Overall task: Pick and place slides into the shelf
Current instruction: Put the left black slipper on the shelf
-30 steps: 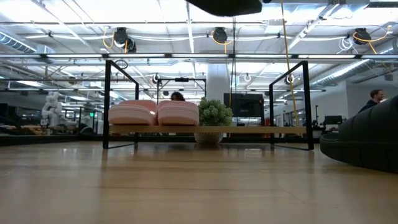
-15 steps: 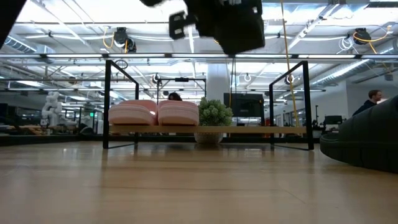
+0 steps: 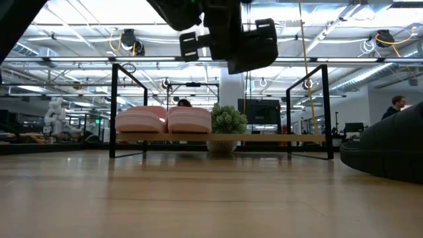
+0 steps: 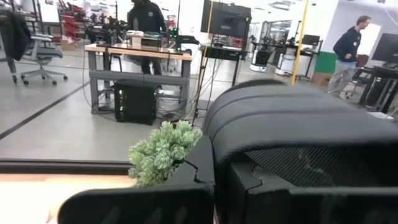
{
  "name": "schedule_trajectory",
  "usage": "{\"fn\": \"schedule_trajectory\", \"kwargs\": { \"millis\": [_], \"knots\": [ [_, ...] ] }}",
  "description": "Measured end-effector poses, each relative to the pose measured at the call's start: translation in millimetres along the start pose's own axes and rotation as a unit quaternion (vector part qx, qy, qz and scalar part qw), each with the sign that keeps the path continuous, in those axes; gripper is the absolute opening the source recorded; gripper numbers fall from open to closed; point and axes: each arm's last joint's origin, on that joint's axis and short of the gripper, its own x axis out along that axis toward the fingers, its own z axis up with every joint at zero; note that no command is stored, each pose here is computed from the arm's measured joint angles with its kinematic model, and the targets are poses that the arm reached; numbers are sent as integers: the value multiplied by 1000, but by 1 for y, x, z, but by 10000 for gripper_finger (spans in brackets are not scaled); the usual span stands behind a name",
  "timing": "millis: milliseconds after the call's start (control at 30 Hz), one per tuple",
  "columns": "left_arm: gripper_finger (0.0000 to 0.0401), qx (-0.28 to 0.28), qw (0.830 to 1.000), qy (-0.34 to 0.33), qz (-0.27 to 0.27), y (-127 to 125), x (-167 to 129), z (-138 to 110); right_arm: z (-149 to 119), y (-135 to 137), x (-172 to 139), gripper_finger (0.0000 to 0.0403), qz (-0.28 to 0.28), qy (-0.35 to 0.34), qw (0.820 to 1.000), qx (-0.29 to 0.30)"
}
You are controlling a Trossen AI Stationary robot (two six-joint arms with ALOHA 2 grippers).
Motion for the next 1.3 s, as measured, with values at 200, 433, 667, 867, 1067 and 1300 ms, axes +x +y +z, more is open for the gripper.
{"fn": "schedule_trajectory", "kwargs": {
  "millis": [200,433,667,867,1067,1300],
  "knots": [
    [0,26,1000,0,15,1,19,-24,-3,-4,7,43,-3,11,1000,7],
    [0,46,999,10,9,5,26,-36,-7,-9,16,43,-5,24,1000,7],
    [0,42,998,38,-15,12,21,-51,-10,-12,21,43,-7,32,999,-3],
    [0,29,997,56,-33,14,12,-56,-10,-13,22,43,-22,31,999,-4],
    [0,34,997,57,-44,13,2,-56,-10,-14,22,43,-29,30,999,-4],
    [0,43,996,60,-51,14,-8,-58,-10,-14,22,43,-29,30,999,2]
  ]
}}
